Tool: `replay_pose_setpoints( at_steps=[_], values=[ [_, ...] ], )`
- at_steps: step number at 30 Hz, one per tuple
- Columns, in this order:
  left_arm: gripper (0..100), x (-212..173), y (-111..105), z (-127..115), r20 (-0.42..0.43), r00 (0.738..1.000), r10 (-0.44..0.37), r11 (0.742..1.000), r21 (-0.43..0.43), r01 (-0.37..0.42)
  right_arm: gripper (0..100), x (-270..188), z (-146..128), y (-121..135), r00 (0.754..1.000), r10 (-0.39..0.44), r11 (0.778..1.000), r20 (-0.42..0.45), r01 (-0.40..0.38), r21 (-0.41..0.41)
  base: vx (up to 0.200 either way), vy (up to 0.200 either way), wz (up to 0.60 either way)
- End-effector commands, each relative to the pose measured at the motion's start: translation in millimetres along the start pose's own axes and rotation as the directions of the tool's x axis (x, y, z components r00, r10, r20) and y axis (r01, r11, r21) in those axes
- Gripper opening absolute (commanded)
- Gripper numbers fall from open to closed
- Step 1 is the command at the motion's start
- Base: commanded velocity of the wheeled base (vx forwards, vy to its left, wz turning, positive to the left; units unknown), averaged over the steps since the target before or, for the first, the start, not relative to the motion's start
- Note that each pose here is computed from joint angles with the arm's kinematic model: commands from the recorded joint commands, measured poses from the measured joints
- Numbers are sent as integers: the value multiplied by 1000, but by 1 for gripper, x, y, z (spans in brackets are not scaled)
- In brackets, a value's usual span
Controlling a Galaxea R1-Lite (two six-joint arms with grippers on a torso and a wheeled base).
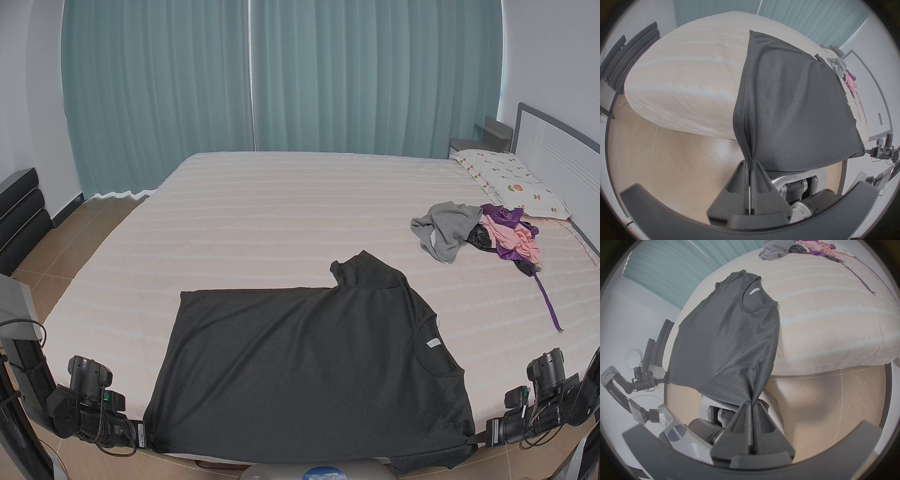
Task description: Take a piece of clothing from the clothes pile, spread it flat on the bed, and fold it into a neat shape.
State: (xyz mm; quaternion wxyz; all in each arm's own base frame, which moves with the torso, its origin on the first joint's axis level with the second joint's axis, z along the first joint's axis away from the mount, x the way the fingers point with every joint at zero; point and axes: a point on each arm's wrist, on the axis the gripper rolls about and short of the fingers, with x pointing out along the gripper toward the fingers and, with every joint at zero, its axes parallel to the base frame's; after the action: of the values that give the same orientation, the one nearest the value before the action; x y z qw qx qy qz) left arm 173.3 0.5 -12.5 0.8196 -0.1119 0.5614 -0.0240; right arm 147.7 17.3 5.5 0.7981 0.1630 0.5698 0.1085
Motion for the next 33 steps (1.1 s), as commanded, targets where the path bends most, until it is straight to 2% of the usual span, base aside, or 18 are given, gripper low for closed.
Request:
replay_pose_setpoints(
  at_steps=[1, 5, 11, 14, 17, 24, 29, 33],
  values=[
    [0, -2, -1, -3, -3, 1000, 11, 1000, 9, -11, 0, -5, -4, 1, 1000, 3, 1000, 12, -3, -5, 0, 0, 0],
    [0, -3, -2, -5, -5, 1000, 15, 1000, 15, -15, 0, -6, -5, 1, 1000, 1, 1000, 10, -1, -6, 0, 0, 0],
    [0, -11, -5, -6, 8, 1000, 8, 1000, 28, -8, 0, -11, -8, 2, 1000, 0, 999, 4, 1, -54, 0, 0, 0],
    [0, -12, -6, -2, 16, 1000, 7, 1000, 24, -8, 0, -13, -6, 3, 999, 5, 998, 31, -3, -70, 0, 0, 0],
    [0, -14, -6, 9, 64, 998, 4, 1000, 10, -4, 0, -15, 4, 5, 996, 21, 997, 92, -13, -79, 0, 0, 0],
    [0, -24, -14, 46, 235, 972, -22, 991, -127, 53, 0, -15, 36, 9, 981, 37, 998, 192, -27, -57, 0, 0, 0],
    [0, -24, -17, 62, 283, 959, -27, 980, -182, 81, 0, -13, 56, 12, 971, 49, 998, 232, -38, -53, 0, 0, 0],
    [0, -18, -18, 69, 282, 959, -26, 973, -212, 89, 0, -9, 68, 14, 969, 54, 997, 243, -40, -60, 0, 0, 0]
  ],
)
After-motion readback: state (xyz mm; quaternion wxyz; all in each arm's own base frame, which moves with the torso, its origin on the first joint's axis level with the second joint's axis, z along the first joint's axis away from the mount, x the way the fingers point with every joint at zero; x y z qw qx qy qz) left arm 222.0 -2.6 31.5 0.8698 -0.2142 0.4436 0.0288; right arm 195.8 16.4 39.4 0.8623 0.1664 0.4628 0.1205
